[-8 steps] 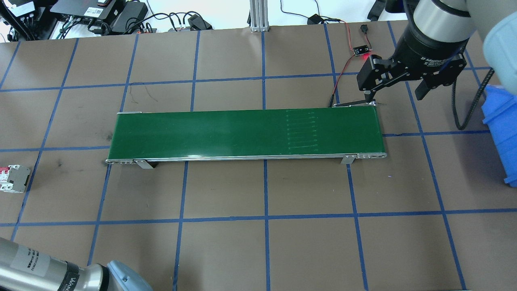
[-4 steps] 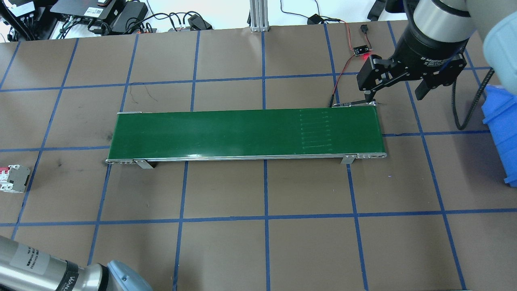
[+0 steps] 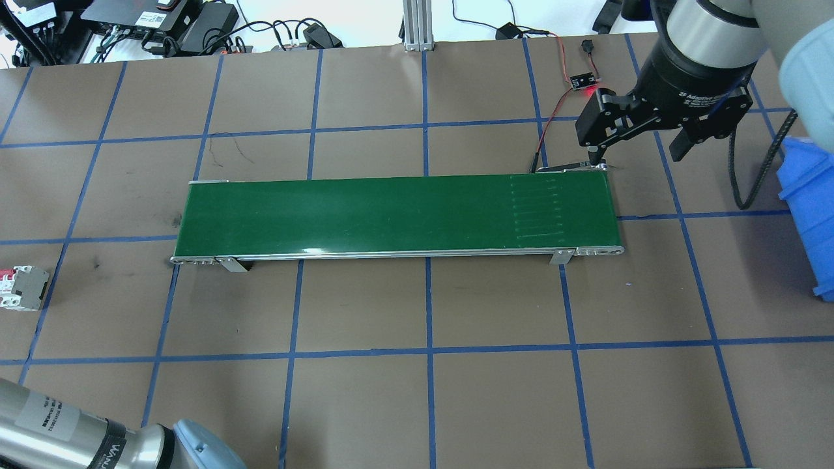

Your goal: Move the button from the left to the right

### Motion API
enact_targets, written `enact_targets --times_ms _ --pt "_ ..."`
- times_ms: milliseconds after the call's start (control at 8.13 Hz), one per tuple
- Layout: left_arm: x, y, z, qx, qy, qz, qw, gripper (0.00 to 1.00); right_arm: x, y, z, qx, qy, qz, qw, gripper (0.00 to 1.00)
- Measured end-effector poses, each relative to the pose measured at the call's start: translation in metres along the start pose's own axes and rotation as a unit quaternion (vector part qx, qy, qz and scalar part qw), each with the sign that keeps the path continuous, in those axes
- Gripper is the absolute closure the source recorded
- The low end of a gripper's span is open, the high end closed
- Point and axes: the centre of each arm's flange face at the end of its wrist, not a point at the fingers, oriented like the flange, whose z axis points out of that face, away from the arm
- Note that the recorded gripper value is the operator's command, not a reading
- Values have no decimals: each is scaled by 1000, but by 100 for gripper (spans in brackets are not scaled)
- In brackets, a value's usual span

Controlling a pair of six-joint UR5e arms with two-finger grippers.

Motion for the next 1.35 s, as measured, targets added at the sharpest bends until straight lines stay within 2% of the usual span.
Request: enact_targets --times_ms 246,492,738,1107,1353 --pt "0 0 2 -1 1 1 1000 35 0 0 0 0 0 0 1000 0" --pt "0 0 5 -3 2 2 1000 38 0 0 0 0 0 0 1000 0" --pt "0 -1 14 -8 7 4 1000 60 0 0 0 0 0 0 1000 0" --pt "-1 -2 17 -9 8 6 1000 82 0 0 0 0 0 -1 1000 0" --pt "-1 -1 10 -6 4 3 1000 86 0 0 0 0 0 0 1000 0"
